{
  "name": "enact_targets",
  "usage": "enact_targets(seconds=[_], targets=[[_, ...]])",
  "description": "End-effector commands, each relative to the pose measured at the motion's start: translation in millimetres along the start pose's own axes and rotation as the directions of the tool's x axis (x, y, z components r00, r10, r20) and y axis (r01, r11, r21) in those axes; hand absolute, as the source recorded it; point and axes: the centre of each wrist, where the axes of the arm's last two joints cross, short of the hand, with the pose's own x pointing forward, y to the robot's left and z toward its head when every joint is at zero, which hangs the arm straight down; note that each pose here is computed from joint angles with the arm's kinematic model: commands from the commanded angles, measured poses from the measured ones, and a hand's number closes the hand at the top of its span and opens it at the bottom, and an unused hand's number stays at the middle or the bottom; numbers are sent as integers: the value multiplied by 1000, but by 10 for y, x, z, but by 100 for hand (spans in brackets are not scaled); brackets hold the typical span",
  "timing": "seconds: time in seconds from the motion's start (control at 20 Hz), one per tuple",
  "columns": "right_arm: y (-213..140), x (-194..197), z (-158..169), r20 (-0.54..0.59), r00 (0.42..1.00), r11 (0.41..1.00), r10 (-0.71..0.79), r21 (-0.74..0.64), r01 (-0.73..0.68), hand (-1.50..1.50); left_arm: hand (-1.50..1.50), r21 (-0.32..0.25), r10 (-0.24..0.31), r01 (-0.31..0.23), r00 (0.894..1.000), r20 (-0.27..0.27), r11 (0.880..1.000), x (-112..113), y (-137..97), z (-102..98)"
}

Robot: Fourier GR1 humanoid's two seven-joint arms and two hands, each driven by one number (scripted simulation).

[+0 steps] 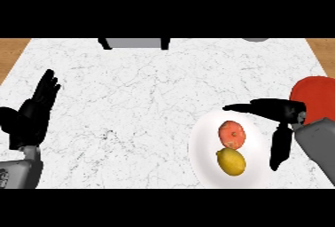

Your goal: Pick the lemon from the plate and place it in the bowl

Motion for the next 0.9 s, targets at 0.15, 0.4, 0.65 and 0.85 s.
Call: enact_targets(seconds=[0.15,0.4,0.65,0.85], targets=[[323,164,-148,5,997,988,76,-135,-74,-150,0,-22,13,-13,1000,-8,1000,132,6,84],[360,-8,-256,-8,998,996,61,-72,-62,-150,0,-1,-3,3,1000,9,1000,115,92,-18],[732,31,-289,-11,999,998,46,-33,-47,-150,0,-7,8,-9,1000,-3,1000,161,149,-69],[528,-78,-340,-20,999,999,49,-23,-49,-150,0,0,15,-15,1000,-5,1000,8,-9,28]])
